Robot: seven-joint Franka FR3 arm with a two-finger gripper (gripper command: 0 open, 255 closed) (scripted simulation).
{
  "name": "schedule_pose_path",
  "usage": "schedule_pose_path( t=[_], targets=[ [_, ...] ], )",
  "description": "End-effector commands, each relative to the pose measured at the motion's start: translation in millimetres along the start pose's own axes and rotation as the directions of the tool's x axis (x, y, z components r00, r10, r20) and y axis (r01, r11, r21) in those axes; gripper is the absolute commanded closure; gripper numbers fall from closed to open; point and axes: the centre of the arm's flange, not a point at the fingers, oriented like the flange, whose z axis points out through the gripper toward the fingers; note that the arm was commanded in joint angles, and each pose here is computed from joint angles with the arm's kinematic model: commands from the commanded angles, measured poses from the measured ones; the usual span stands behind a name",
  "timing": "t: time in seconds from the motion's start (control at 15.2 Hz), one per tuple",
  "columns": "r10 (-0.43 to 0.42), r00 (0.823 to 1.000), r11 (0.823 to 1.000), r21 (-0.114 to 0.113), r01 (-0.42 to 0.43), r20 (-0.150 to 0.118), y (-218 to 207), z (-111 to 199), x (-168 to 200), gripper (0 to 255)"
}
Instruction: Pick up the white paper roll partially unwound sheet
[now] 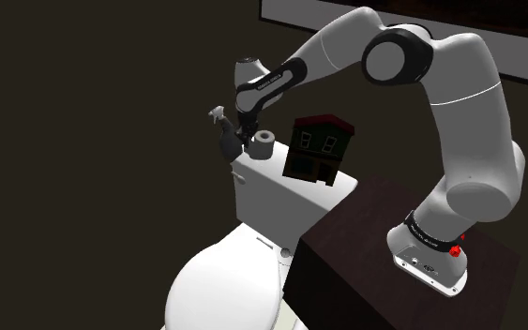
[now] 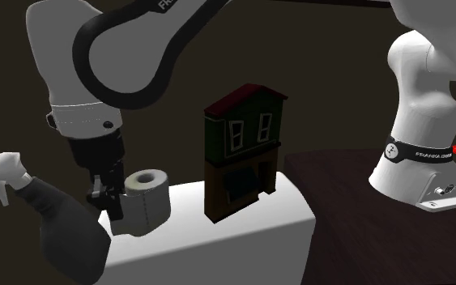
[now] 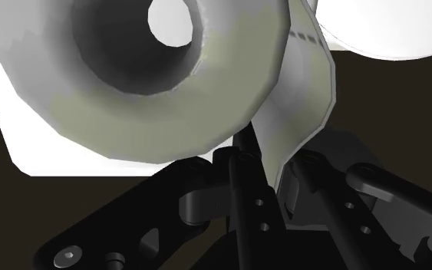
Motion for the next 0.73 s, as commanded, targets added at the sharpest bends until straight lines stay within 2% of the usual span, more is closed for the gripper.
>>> schedule_pose_path(
  t=[0.0,0.66],
  targets=[
    [0.000,1.000,1.000,0.000,0.000,0.000,0,-10,-1,255],
    [0.000,1.000,1.000,0.000,0.000,0.000,-1,-63,-2,255]
  ],
)
